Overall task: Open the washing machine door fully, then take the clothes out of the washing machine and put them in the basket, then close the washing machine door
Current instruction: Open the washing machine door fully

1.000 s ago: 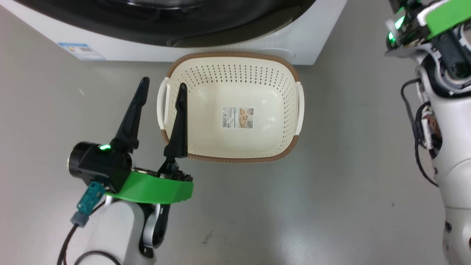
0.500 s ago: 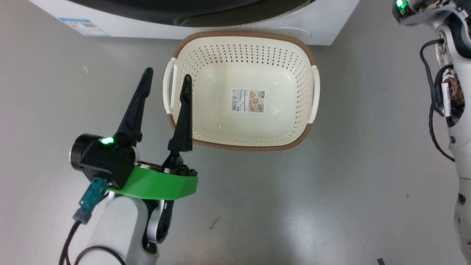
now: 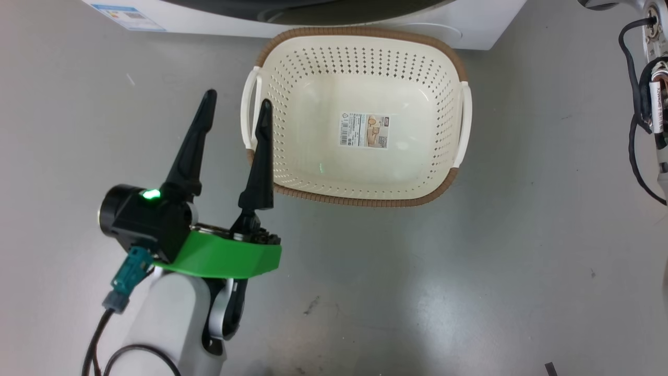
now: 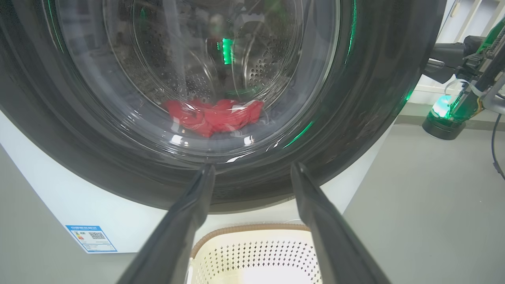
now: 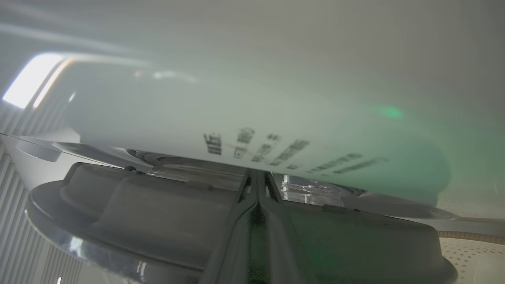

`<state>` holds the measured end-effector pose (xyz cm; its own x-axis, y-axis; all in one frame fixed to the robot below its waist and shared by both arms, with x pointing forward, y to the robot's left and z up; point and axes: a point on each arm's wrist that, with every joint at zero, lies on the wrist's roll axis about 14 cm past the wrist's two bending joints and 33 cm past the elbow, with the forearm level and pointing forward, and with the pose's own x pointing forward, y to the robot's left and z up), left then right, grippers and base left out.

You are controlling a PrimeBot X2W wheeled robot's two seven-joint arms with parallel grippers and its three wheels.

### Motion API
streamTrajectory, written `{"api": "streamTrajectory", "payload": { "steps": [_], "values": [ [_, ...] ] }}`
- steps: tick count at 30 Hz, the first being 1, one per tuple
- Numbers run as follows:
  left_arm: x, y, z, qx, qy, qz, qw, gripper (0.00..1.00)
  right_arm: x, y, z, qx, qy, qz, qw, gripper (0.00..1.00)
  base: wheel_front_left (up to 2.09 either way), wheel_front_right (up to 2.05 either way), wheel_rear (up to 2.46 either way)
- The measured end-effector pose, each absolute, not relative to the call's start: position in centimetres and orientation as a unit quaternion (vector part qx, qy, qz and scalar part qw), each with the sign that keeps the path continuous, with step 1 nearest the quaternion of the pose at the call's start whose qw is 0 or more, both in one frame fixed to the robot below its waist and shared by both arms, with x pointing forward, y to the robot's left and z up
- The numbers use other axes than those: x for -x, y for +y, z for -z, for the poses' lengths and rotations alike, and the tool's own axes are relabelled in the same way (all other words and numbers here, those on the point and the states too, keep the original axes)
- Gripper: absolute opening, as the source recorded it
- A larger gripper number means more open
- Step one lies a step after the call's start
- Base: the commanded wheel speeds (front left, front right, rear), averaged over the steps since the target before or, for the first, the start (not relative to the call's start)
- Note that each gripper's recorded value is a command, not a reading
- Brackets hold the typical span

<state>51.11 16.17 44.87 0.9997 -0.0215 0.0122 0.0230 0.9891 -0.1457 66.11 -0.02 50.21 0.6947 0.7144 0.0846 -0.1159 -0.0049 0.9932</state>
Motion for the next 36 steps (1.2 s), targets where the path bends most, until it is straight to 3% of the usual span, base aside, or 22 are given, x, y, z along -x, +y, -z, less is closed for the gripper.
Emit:
{"api": "streamTrajectory", "payload": {
  "steps": [36],
  "values": [
    [-50.9, 16.6, -47.1, 0.082, -0.028, -0.002, 0.996, 1.00, -60.5, 2.5, -51.9, -0.576, 0.315, -0.377, 0.654, 0.00, 0.00, 0.00, 0.00]
  ]
}}
